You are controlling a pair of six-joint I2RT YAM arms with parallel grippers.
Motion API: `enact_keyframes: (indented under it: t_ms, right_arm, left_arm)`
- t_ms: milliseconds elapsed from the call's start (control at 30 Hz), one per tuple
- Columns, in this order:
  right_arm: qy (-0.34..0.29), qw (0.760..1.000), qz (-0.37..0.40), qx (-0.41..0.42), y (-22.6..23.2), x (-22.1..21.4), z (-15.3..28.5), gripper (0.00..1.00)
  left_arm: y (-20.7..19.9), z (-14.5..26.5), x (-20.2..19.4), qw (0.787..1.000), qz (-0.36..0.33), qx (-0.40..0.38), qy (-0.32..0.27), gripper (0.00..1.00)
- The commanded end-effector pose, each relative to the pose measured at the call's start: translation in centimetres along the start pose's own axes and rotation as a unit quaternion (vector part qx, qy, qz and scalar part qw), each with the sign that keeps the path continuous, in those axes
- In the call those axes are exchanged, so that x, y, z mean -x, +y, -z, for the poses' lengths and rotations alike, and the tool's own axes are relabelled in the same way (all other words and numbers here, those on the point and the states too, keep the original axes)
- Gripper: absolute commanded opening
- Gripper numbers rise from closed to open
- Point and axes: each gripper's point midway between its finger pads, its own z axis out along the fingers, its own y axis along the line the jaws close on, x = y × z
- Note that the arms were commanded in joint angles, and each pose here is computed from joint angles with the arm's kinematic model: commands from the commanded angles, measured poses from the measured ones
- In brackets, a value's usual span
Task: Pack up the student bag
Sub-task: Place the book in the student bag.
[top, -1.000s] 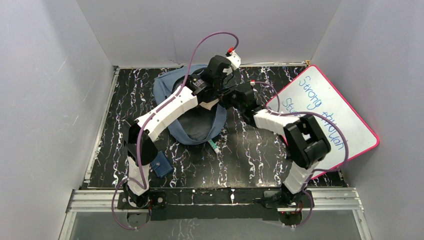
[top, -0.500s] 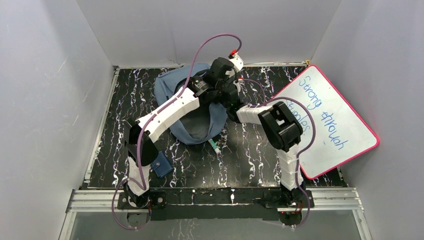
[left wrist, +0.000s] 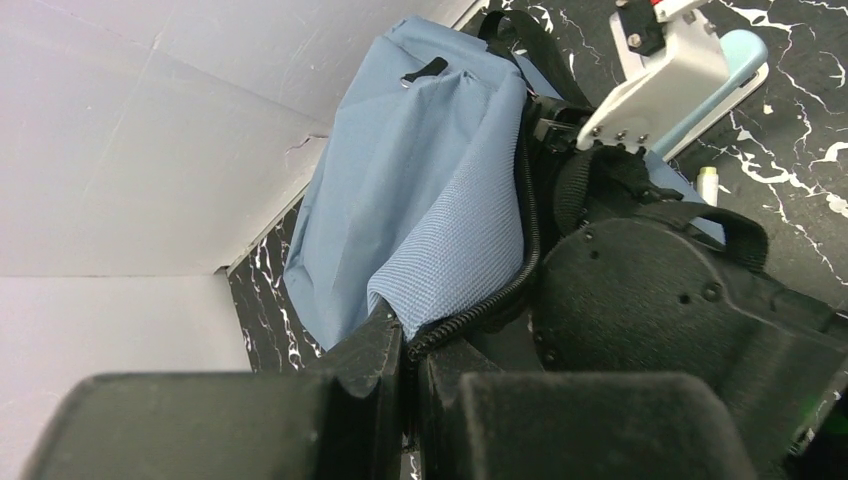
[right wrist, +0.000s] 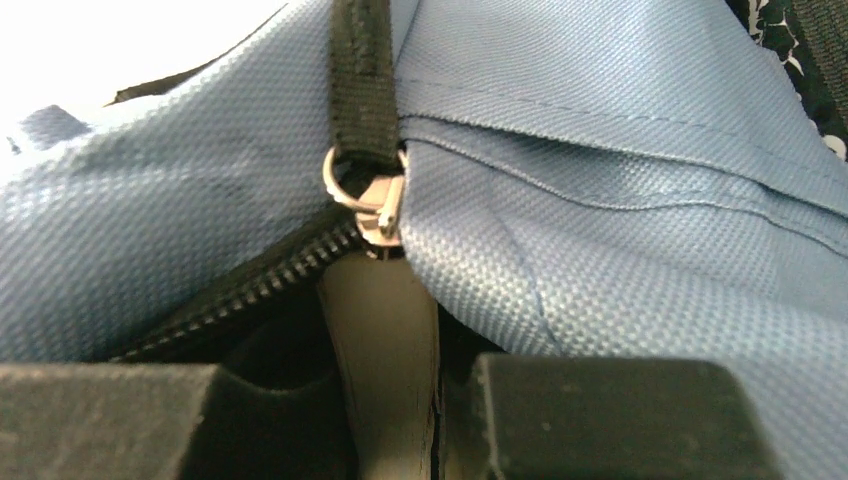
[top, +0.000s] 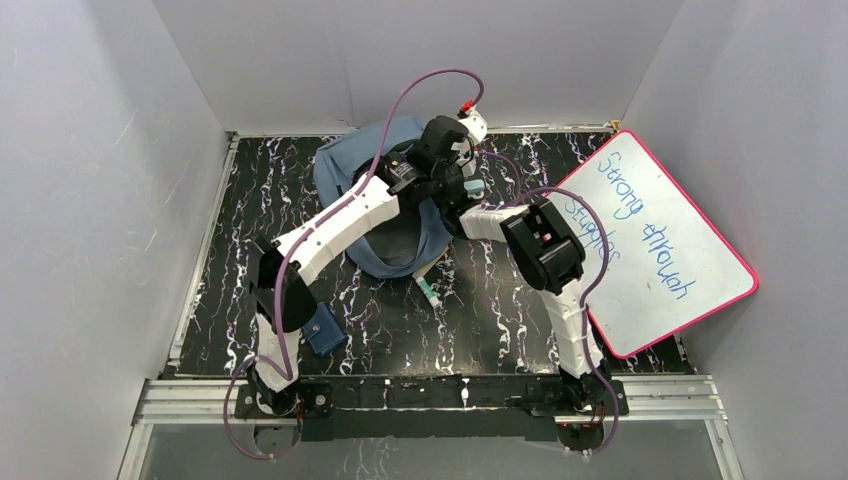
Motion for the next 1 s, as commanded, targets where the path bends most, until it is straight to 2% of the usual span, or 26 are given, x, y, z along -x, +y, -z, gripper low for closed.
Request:
enact_keyframes:
  t_ms: [0, 133, 367, 567, 733, 967]
  right_arm:
    - [-0.054, 0.994, -0.030, 0.088, 6.2, 2.9, -1.5, 0.00]
    - [-0.050, 0.995, -0.030, 0.077, 4.9, 2.2, -2.3, 0.01]
    - [-0.044, 0.997, -0.001, 0.061, 4.2, 2.0, -2.2, 0.36]
    - [-0.015, 0.998, -0.009, 0.055, 4.3, 1.4, -1.1, 0.57]
    - [-0.009, 0.999, -0.012, 0.038, 3.8, 1.4, 0.1, 0.69]
    - [-0.010, 1.000, -0.004, 0.010, 3.7, 2.3, 2.6, 0.71]
  left_arm:
    - [3.7, 4.6, 3.7, 0.996, 0.050, 0.021, -0.072, 0.00]
    - [3.7, 4.6, 3.4, 0.996, 0.047, 0.022, -0.070, 0.00]
    - [3.3, 4.4, 2.9, 0.997, 0.040, 0.021, -0.064, 0.00]
    - [3.4, 4.3, 2.7, 0.997, 0.038, 0.026, -0.063, 0.00]
    - [3.3, 4.2, 2.6, 0.997, 0.034, 0.027, -0.061, 0.00]
    - [3.2, 4.0, 2.5, 0.998, 0.028, 0.028, -0.057, 0.00]
